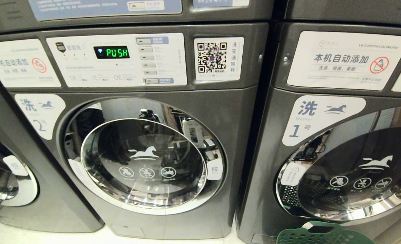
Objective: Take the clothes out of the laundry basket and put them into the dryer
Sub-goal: Take the clothes out of the basket
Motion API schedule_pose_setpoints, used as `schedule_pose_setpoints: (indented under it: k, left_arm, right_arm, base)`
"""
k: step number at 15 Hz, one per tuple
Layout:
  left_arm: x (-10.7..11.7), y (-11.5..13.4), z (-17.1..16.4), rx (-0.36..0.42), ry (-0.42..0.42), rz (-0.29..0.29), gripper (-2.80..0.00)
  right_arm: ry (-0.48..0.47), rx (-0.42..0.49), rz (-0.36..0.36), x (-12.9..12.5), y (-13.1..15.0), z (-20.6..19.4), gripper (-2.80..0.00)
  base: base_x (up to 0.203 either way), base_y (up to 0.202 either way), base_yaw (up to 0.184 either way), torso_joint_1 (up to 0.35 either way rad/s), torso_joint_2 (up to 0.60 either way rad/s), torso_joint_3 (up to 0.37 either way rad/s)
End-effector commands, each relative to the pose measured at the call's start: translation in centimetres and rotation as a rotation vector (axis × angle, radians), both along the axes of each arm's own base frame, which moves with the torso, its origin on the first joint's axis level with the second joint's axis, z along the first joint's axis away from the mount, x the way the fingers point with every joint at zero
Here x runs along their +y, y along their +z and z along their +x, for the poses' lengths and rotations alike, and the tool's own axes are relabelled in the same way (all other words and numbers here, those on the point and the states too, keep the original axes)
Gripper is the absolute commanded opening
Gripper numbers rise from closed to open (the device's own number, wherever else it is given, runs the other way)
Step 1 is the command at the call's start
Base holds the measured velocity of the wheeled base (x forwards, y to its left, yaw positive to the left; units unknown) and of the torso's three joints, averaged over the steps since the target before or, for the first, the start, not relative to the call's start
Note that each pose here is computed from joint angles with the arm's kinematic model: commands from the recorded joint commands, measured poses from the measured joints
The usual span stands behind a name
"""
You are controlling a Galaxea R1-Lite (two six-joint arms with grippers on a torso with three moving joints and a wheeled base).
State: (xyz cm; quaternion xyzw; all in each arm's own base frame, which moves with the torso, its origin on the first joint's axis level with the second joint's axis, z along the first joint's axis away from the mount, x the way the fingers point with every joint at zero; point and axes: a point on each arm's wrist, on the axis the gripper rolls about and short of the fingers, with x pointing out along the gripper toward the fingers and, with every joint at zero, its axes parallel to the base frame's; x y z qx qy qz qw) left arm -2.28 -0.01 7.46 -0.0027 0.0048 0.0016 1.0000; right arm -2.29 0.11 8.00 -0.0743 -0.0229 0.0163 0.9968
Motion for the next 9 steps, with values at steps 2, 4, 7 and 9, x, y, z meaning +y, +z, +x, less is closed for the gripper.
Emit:
schedule_pose_setpoints:
  k: [2,4,7,9]
  left_arm:
    - [0.0,-0.05,0.0,0.0,0.001,-0.001,-2.8]
    - [0.0,-0.05,0.0,0.0,0.001,-0.001,-2.8]
    - [0.0,-0.05,0.0,0.0,0.0,-0.001,-2.8]
    - [0.0,-0.05,0.0,0.0,0.0,-0.001,-2.8]
  right_arm:
    - [0.001,0.017,-0.001,0.0,-0.5,0.14,-2.8]
    - [0.001,0.017,-0.001,0.0,-0.5,0.14,-2.8]
    - [0.001,0.017,-0.001,0.0,-0.5,0.14,-2.8]
    - [0.001,0.017,-0.001,0.0,-0.5,0.14,-2.8]
  base:
    - [0.0,0.0,0.0,-0.025,0.44,0.422]
    - [0.0,0.0,0.0,0.005,0.32,0.338]
    - [0.0,0.0,0.0,0.0,0.0,0.0]
    - [0.0,0.0,0.0,0.001,-0.01,0.001]
